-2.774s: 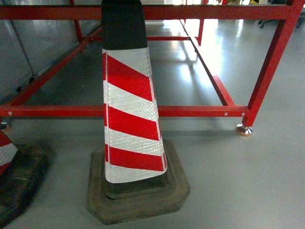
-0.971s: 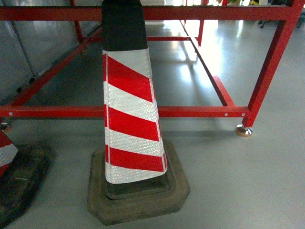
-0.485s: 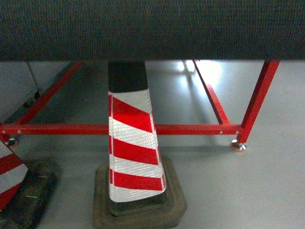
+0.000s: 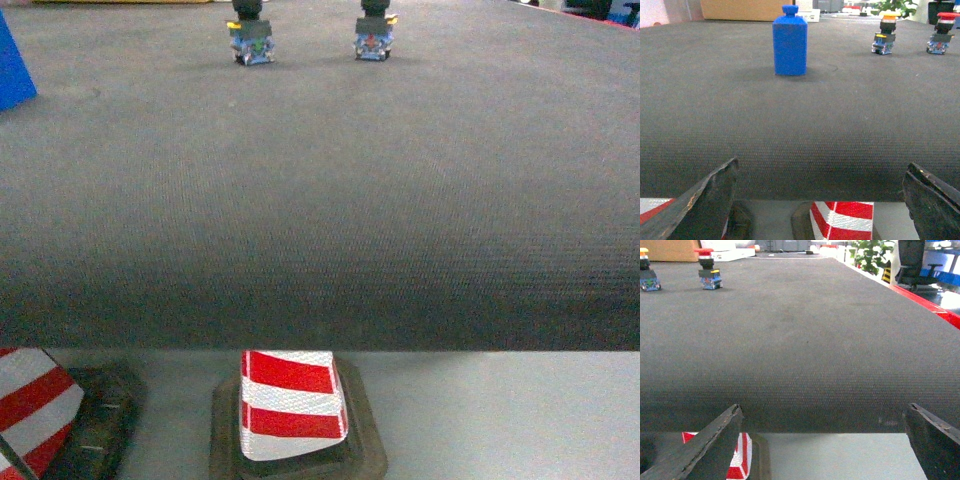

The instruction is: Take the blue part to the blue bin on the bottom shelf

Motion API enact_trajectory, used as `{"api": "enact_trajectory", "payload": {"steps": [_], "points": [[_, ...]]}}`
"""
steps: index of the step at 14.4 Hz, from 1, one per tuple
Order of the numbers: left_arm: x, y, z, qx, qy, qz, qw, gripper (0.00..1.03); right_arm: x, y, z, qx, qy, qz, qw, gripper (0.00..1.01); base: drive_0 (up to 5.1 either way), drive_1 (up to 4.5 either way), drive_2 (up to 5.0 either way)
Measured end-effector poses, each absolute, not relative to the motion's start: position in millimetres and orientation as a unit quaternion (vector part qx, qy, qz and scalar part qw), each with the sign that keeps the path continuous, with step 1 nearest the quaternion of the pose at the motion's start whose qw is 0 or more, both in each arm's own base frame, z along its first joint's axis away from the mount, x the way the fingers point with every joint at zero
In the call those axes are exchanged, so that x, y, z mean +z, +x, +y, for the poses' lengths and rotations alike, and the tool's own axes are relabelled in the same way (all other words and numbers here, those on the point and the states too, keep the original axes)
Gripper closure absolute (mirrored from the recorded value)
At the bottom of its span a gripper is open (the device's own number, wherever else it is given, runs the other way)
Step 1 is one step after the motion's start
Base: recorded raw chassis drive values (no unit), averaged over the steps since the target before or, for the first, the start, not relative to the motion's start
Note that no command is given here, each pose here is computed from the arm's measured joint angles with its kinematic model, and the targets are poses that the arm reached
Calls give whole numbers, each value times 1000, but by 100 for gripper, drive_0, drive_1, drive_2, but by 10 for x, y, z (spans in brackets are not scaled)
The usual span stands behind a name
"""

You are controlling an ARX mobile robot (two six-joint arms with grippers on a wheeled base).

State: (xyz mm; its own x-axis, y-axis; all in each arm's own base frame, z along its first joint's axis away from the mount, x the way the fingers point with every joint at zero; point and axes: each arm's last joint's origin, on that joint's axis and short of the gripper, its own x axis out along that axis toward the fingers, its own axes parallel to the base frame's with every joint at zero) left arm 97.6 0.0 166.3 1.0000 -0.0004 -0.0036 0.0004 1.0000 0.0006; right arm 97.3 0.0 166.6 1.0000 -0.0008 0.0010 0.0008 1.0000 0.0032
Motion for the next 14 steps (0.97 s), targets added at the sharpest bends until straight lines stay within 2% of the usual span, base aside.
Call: {"api": "enact_trajectory", "payload": {"steps": [14], "points": [[1667,976,0,0,0,0,1000,5,1672,973,0,0,1,-3,1000,3,0,0,0]]}}
